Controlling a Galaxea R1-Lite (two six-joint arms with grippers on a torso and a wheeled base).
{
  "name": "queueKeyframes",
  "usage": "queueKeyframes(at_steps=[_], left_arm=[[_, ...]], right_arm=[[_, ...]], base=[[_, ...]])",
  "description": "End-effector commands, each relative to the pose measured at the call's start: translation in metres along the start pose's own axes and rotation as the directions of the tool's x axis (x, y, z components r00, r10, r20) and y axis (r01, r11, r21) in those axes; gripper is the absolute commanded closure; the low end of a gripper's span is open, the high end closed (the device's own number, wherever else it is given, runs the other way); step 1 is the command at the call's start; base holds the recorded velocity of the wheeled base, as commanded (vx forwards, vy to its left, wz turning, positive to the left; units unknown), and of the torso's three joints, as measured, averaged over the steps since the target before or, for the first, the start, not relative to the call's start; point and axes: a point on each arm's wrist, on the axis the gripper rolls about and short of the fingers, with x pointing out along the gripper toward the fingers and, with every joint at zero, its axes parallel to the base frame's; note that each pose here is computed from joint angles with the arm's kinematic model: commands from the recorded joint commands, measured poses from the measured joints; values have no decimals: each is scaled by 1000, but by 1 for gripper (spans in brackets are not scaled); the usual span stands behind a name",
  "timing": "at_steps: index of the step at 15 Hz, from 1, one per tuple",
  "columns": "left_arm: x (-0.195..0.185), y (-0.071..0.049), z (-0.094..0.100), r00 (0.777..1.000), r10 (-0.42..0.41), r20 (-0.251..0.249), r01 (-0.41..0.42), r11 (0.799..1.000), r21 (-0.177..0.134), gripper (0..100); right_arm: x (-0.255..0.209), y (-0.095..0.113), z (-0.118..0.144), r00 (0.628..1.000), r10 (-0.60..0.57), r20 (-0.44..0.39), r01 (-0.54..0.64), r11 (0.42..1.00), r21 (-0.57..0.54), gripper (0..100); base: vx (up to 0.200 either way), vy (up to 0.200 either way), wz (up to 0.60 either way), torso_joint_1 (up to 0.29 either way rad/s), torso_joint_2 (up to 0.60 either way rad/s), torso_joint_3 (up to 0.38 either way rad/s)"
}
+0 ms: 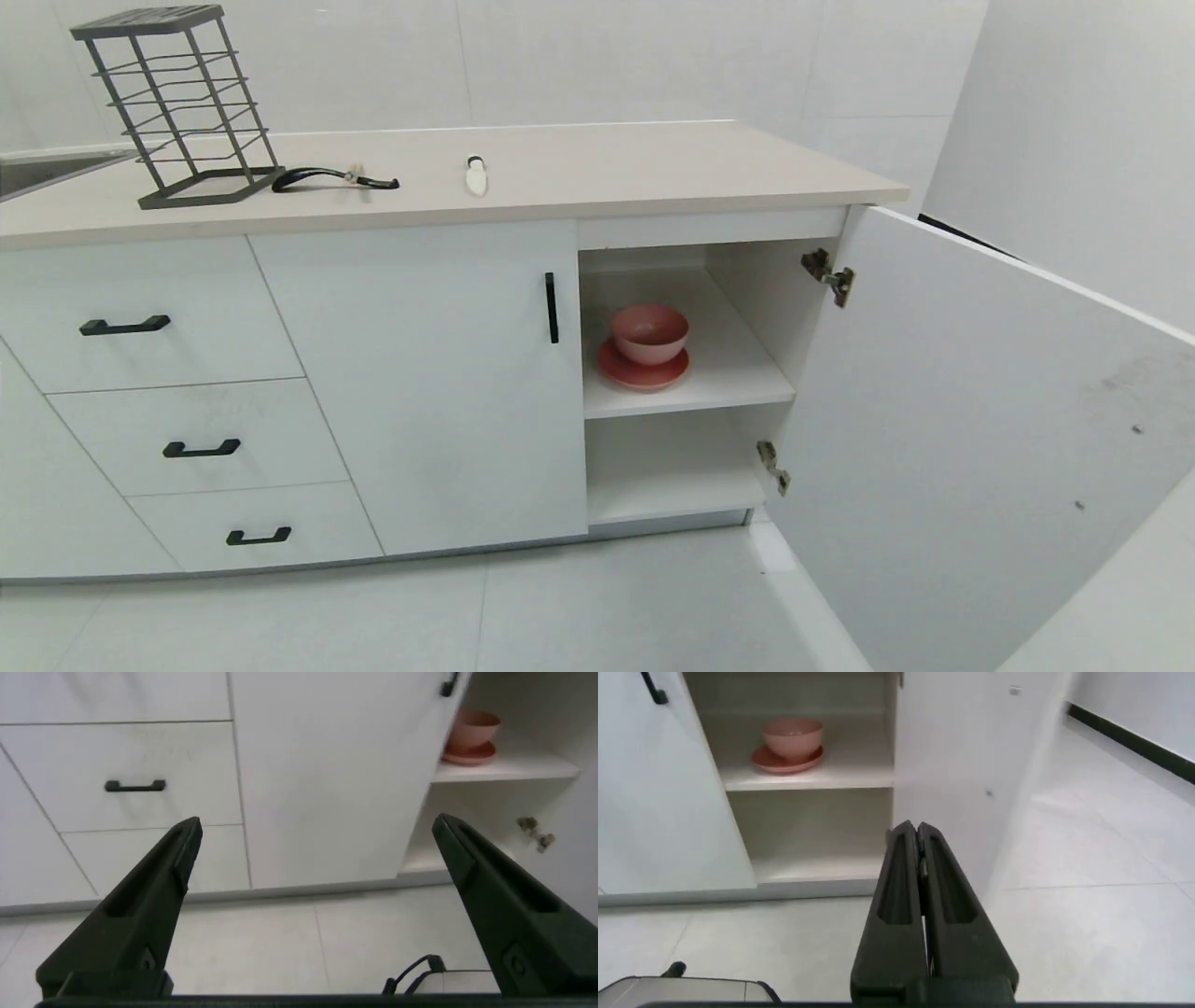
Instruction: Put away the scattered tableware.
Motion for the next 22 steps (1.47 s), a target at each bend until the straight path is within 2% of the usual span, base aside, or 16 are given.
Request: queueKeyframes(at_steps=[1,13,16,17,18,19,21,22], left_arm=[[0,0,0,1000,1,-2,-1,1000,-3,0],[0,0,0,1000,1,-2,-1,1000,-6,0],[0,0,0,1000,1,-2,-1,1000,-6,0],[0,0,0,1000,1,-2,-1,1000,-6,0],[0,0,0,1000,1,-2,-1,1000,-7,0],[0,0,0,1000,1,-2,-1,1000,-6,0],[0,0,0,1000,1,-2,-1,1000,-6,0],[0,0,0,1000,1,-2,-1,1000,-6,0]], right_arm=[[0,0,0,1000,-1,1,1,1000,0,100],[0,0,1,1000,1,5,-1,1000,-10,100],[0,0,0,1000,-1,2,1,1000,-3,100],[0,0,10,995,-5,95,7,1000,-15,100],[-3,-1,26,969,-10,248,17,999,-28,100],[-5,-1,32,960,-9,279,21,999,-41,100],[8,0,55,989,92,113,-87,995,-46,100],[23,-1,69,994,97,45,-95,994,-51,100]], base=[[0,-200,0,-7,-7,7],[0,-200,0,1,3,2],[0,0,0,0,0,0],[0,0,0,0,0,0],[0,0,0,0,0,0],[0,0,0,0,0,0],[0,0,0,0,0,0],[0,0,0,0,0,0]])
